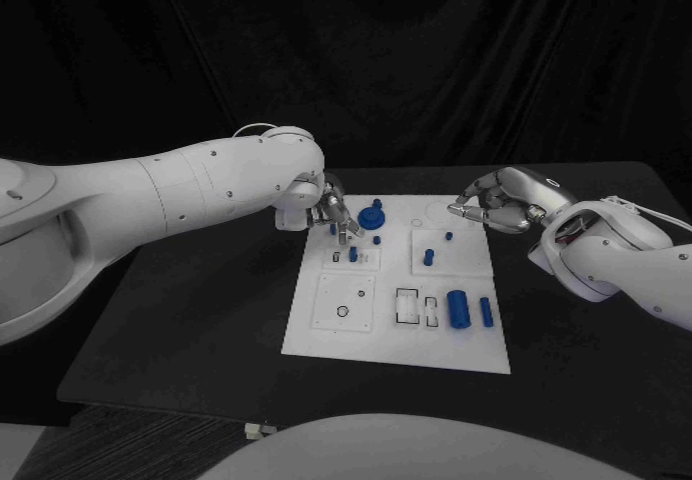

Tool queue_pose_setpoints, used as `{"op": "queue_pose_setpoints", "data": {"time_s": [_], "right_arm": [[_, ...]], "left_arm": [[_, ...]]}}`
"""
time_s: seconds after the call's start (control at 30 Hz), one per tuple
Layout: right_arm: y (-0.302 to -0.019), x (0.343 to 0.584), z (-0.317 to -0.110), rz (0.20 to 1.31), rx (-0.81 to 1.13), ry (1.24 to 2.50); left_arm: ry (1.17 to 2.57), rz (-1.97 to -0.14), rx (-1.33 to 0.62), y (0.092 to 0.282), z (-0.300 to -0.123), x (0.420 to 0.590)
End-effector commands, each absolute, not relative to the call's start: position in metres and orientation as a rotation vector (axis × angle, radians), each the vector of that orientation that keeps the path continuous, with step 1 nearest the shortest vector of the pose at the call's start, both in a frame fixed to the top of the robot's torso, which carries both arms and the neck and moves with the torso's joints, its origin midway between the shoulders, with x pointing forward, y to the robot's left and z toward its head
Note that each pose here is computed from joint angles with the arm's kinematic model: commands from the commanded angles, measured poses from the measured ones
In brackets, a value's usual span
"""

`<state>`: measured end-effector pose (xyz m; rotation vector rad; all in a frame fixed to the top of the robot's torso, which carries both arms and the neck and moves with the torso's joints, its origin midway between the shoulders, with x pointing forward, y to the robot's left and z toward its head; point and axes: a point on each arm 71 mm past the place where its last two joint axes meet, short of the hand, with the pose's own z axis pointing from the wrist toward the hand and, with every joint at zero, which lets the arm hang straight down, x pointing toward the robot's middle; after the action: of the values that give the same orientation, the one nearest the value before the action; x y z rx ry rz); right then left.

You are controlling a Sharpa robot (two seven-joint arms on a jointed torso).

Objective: Assemble the parts on the task board

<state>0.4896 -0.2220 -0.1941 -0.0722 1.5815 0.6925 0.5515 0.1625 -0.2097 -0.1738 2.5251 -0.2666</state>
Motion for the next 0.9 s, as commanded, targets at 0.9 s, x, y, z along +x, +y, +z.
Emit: {"op": "queue_pose_setpoints", "data": {"time_s": [0.9], "right_arm": [[-0.221, 0.489, -0.194, 0.694, -0.069, 1.566]], "left_arm": [[2.583, -0.242, -0.175, 0.155, -0.231, 0.546]]}}
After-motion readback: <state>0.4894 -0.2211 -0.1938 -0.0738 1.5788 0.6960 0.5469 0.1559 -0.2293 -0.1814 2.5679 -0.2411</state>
